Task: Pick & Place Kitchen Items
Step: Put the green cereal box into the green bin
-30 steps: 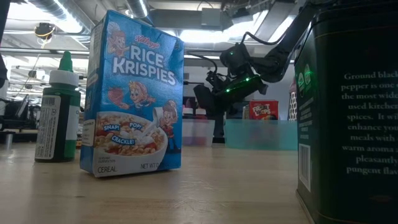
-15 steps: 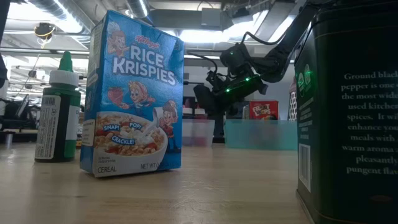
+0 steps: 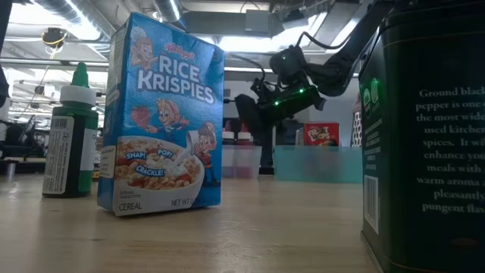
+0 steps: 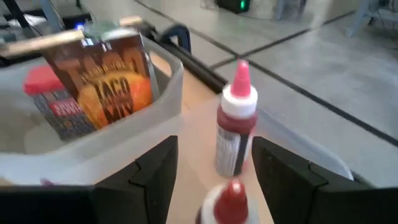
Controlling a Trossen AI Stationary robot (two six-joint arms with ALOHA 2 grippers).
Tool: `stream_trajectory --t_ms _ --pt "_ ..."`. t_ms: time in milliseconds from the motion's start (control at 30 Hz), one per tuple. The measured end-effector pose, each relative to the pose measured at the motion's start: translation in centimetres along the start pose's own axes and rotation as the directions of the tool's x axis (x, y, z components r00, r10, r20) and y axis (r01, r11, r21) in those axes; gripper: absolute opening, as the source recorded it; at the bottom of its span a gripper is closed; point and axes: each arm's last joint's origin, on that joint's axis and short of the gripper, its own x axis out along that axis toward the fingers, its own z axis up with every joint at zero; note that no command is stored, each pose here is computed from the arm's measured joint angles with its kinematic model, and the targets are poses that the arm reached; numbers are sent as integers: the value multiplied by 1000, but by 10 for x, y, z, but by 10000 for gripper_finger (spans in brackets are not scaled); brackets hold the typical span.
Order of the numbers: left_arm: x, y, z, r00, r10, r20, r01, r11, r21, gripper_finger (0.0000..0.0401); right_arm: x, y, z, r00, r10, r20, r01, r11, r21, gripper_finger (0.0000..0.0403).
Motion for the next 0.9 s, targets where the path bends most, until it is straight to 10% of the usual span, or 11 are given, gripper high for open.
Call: stream_trajectory --t_ms 567,900 --pt "0 0 0 1000 0 -1 0 1000 0 198 -23 6 32 997 49 62 -48 999 -19 209" --pt "0 0 0 1000 7 -2 -7 1000 -3 198 -104 21 103 947 292 136 -289 956 -43 209"
